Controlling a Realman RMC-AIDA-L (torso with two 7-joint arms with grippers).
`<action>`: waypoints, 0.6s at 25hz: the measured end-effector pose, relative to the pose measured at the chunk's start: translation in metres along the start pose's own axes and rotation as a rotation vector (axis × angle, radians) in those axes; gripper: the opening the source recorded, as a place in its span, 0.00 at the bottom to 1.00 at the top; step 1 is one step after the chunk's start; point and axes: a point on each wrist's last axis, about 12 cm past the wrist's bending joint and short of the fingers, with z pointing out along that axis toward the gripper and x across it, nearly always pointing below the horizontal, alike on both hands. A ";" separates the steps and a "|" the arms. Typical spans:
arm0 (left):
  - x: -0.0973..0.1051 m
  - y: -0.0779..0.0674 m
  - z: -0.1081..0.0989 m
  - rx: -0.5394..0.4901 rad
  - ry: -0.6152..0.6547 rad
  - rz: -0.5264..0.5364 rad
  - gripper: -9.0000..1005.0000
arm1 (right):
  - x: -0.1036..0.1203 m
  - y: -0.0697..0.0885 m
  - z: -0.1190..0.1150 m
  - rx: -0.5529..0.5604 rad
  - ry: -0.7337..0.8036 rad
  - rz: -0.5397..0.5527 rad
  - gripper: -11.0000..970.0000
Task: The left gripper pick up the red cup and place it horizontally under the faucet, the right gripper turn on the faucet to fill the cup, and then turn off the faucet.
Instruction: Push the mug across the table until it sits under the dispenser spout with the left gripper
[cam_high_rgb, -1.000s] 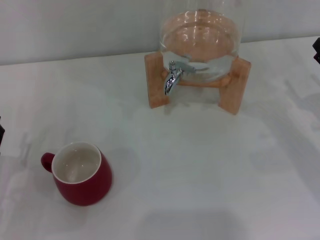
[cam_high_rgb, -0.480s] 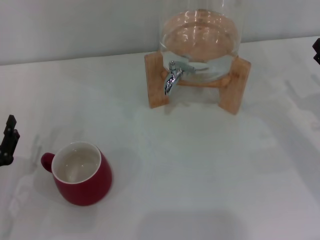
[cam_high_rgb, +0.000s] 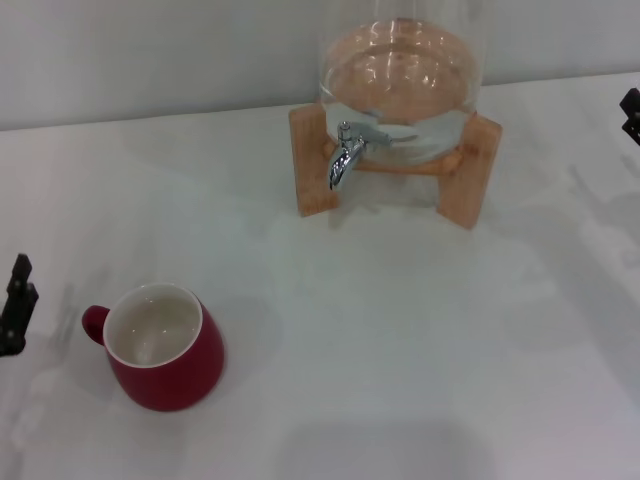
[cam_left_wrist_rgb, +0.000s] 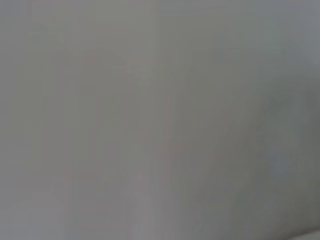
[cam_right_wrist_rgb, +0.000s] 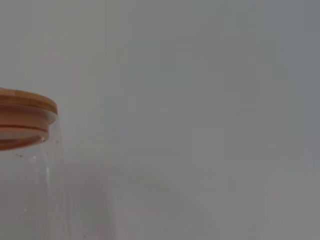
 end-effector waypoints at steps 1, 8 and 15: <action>0.001 -0.001 -0.002 0.002 0.004 0.003 0.61 | 0.000 0.000 0.000 -0.002 0.002 0.001 0.90; 0.004 -0.003 -0.014 -0.002 0.013 0.019 0.61 | 0.002 0.002 0.000 -0.005 0.008 0.006 0.90; 0.004 -0.004 -0.023 -0.007 0.005 0.016 0.61 | 0.003 0.003 -0.001 -0.013 0.015 0.008 0.90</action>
